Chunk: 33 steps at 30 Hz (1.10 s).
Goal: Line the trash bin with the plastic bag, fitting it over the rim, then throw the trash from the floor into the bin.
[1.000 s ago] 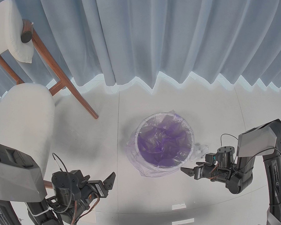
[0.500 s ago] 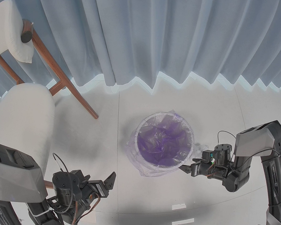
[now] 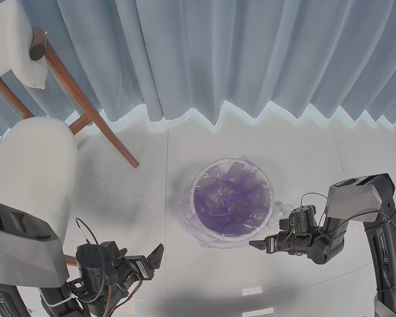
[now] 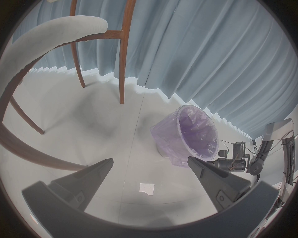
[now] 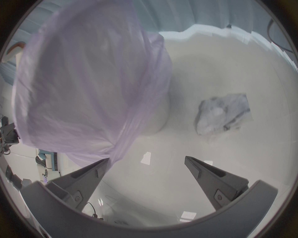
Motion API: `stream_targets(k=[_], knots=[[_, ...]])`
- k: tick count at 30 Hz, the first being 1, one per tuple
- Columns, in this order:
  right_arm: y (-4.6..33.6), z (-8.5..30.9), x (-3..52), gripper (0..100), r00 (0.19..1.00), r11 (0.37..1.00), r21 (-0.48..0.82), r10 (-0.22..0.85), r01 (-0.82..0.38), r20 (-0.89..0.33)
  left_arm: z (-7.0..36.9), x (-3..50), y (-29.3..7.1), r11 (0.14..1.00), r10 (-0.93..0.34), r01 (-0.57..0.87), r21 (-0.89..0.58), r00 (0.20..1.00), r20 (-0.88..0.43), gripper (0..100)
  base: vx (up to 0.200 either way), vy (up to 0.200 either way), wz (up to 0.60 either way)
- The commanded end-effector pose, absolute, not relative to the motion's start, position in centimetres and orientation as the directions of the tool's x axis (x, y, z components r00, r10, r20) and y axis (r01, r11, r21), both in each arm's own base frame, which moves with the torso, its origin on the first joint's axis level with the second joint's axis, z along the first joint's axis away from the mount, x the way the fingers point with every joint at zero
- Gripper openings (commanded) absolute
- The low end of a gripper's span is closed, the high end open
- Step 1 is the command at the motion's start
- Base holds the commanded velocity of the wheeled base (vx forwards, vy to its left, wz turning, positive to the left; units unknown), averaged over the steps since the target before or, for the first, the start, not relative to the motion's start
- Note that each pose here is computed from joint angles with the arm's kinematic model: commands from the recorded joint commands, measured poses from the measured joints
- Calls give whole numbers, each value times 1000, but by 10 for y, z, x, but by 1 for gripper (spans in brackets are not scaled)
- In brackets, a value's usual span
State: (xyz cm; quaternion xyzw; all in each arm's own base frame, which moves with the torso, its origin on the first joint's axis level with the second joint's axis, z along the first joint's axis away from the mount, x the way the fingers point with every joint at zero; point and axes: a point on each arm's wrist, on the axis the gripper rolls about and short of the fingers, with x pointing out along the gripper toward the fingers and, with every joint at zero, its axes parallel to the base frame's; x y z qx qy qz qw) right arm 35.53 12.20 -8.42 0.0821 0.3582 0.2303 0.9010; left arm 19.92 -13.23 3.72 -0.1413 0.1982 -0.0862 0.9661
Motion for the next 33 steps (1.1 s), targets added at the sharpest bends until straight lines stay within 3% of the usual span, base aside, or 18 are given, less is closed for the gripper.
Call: stream_targets(k=[1,8,18,24,26,28,29,33], knots=[[125,-73,369,100,650,886,311,464,-345,-601,37,198,-134,945,-226,114,-306,905,-360,100,0,0,0],[129,-62,386,100,513,921,294,387,-256,-766,36,198,-134,945,-225,113,-305,904,-363,100,0,0,0],[132,-55,396,100,354,943,271,325,-194,-877,34,198,-133,947,-222,110,-301,902,-369,100,0,0,0],[131,-52,395,100,390,956,236,286,-171,-875,35,198,-133,948,-218,106,-301,904,-368,100,0,0,0],[129,-42,393,100,464,960,233,278,-152,-841,36,198,-133,950,-202,93,-297,910,-361,100,0,0,0],[129,-42,393,100,464,960,233,278,-152,-841,36,198,-133,950,-202,93,-297,910,-361,100,0,0,0],[124,-35,378,100,530,954,271,297,-128,-795,36,198,-132,951,-196,87,-297,912,-360,100,0,0,0],[114,-29,351,100,587,947,290,313,-136,-747,36,199,-132,951,-193,85,-297,913,-359,100,0,0,0]])
